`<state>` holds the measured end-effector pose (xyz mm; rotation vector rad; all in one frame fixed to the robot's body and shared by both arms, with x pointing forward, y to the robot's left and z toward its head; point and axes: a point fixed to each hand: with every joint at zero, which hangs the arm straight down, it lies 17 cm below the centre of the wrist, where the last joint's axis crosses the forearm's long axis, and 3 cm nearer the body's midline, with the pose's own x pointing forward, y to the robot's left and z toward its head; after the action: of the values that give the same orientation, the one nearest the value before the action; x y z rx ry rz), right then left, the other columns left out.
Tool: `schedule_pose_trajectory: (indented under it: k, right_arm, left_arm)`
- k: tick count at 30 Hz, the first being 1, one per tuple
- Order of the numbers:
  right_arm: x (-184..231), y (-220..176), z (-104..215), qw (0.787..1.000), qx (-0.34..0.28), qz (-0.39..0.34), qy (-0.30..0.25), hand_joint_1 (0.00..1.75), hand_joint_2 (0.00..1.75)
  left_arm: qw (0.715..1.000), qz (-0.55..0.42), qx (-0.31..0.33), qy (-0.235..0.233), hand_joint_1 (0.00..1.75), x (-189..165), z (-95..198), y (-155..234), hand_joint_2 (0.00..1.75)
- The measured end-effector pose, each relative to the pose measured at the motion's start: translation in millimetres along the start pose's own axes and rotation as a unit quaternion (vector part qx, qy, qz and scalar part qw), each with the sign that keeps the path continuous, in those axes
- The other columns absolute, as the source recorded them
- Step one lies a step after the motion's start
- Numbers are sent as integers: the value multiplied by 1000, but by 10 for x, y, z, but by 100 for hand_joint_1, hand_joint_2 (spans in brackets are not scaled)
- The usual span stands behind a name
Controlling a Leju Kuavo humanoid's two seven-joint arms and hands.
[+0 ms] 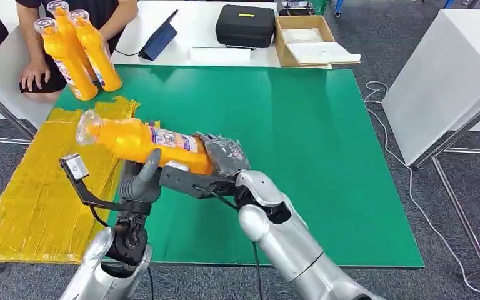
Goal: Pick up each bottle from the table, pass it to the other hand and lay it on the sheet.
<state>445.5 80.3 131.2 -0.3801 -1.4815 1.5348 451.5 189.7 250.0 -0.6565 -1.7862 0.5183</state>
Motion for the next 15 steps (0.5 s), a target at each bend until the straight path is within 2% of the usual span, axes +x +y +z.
schedule_pose_trajectory:
  k: [15]
  right_arm:
    - [383, 258, 14, 999, 31, 12, -32, 175, 175]
  left_arm:
    - [996, -68, 36, -44, 0, 152, 5, 238, 175]
